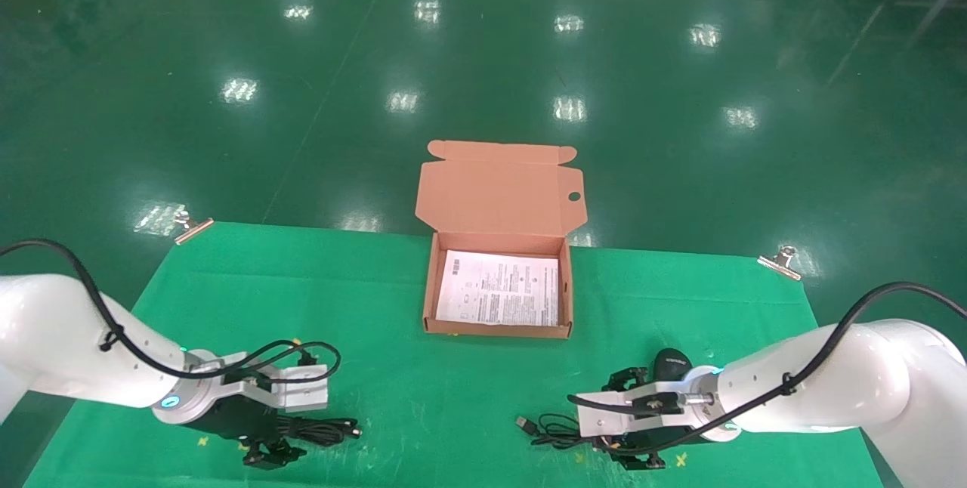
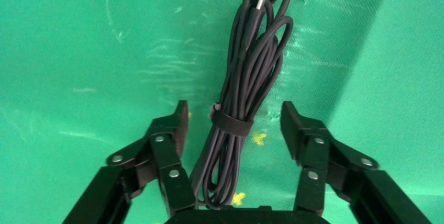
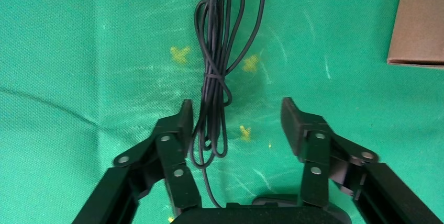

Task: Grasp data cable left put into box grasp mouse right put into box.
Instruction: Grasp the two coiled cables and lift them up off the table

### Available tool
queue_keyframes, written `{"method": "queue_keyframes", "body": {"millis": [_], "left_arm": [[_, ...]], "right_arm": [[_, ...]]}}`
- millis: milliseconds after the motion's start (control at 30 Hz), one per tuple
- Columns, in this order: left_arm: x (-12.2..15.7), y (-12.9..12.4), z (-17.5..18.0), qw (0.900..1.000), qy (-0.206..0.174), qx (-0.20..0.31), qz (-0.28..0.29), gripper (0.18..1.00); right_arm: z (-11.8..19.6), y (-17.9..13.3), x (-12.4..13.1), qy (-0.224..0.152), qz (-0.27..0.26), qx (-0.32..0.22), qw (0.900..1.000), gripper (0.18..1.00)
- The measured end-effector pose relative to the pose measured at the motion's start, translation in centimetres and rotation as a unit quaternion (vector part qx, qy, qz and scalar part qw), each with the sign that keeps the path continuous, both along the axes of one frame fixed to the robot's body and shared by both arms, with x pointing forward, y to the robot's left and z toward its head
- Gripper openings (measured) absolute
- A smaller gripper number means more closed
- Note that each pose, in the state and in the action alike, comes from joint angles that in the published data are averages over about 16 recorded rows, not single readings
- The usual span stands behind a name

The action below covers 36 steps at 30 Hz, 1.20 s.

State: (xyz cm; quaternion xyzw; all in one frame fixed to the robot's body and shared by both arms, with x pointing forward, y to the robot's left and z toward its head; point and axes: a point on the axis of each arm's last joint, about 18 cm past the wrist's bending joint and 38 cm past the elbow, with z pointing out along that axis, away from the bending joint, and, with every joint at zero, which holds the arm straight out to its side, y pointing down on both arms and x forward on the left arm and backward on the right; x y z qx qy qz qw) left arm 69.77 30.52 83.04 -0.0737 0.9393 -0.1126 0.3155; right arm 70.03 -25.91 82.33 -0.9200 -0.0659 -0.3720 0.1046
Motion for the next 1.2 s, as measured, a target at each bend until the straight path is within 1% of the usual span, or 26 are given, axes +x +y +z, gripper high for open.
{"method": "queue_keyframes", "body": {"millis": [67,133,433,600,667,800,933,1067,1200], "left_arm": [[0.0,0.0,0.0,1.0000,0.000,0.000,0.000,0.711],[0.0,0.0,0.0,1.0000,0.000,0.000,0.000,0.676],[0.0,-0.1,0.0,1.0000,0.000,0.001,-0.001,0.451],[0.0,-0.1,0.0,1.0000,0.000,0.001,-0.001,0.369],[0.0,-0.1,0.0,1.0000,0.000,0.001,-0.001,0.333],[0.0,-0.1,0.1,1.0000,-0.001,0.001,-0.002,0.299],[0.0,-0.2,1.0,0.9999,-0.011,0.000,-0.009,0.284],[0.1,-0.6,3.1,0.9991,-0.035,-0.001,-0.023,0.273],[0.1,-1.2,6.2,0.9965,-0.074,0.000,-0.039,0.271]], "right_arm": [[0.0,0.0,0.0,0.000,0.000,0.000,1.000,0.711],[0.0,0.0,0.0,0.000,0.000,0.000,1.000,0.659],[0.0,0.0,0.0,0.000,0.001,-0.001,1.000,0.448],[0.0,0.0,-0.1,0.000,0.001,-0.001,1.000,0.346],[0.0,0.0,-0.1,0.000,0.001,-0.001,1.000,0.321],[0.3,-0.2,-0.1,-0.002,-0.001,0.003,1.000,0.262],[1.6,-0.8,-0.1,-0.015,-0.008,0.017,1.000,0.233],[4.4,-2.0,-0.4,-0.043,-0.020,0.039,0.998,0.213],[8.7,-3.3,-0.9,-0.091,-0.032,0.067,0.993,0.203]]}}
